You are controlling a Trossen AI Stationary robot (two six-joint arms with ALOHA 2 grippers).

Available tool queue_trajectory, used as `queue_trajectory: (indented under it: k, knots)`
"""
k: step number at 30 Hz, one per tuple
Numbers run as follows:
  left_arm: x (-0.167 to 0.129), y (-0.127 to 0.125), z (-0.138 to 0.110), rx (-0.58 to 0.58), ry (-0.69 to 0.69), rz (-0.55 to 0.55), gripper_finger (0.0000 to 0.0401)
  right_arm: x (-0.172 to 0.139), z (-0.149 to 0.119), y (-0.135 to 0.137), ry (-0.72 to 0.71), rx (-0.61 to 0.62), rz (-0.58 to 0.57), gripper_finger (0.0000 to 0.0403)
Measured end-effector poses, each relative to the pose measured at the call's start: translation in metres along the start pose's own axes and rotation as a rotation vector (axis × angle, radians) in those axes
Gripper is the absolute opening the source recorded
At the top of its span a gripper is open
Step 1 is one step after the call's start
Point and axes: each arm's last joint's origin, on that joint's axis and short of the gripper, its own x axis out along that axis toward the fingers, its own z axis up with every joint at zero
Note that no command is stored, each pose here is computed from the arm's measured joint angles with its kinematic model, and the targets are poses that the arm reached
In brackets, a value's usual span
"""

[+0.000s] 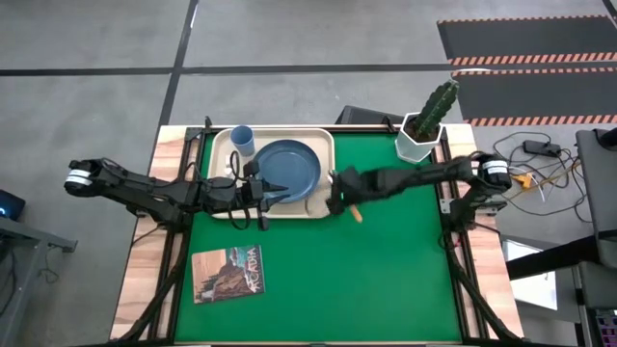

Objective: Pick and place plate/cup/fork/spoon on tray
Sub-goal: Put the orange spoon on the white tray to the right of the blue plate

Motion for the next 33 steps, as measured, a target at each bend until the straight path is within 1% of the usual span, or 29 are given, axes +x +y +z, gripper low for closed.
queue_trajectory:
  k: [2, 6, 8, 11, 15, 20, 25, 30, 33]
  knots:
    - [0.000, 0.000, 0.000, 0.000, -0.001, 0.000, 0.0062, 0.005, 0.023, -0.012, -0.032, 0.029, 0.021, 0.0040]
    - [-0.001, 0.000, 0.001, 0.003, -0.004, 0.001, 0.0062, 0.014, 0.064, -0.042, -0.053, 0.155, 0.096, 0.0040]
    - [-0.001, 0.001, 0.001, 0.002, -0.008, 0.001, 0.0062, 0.019, 0.079, -0.053, -0.076, 0.200, 0.137, 0.0042]
    - [-0.002, 0.001, 0.002, 0.001, -0.010, 0.001, 0.0062, 0.030, 0.092, -0.061, -0.100, 0.241, 0.180, 0.0042]
    - [-0.002, 0.001, 0.002, 0.000, -0.013, 0.002, 0.0062, 0.048, 0.097, -0.060, -0.106, 0.274, 0.210, 0.0043]
    - [-0.002, 0.001, 0.003, 0.016, -0.015, 0.002, 0.0062, 0.066, 0.097, -0.062, -0.136, 0.315, 0.150, 0.0043]
    - [-0.002, 0.001, 0.003, 0.016, -0.014, 0.002, 0.0062, 0.074, 0.096, -0.063, -0.136, 0.329, 0.124, 0.0044]
    - [-0.002, 0.001, 0.003, 0.014, -0.022, 0.003, 0.0062, 0.076, 0.098, -0.060, -0.152, 0.329, 0.151, 0.0053]
    - [-0.002, 0.001, 0.003, 0.014, -0.022, 0.003, 0.0062, 0.076, 0.098, -0.059, -0.156, 0.359, 0.159, 0.0065]
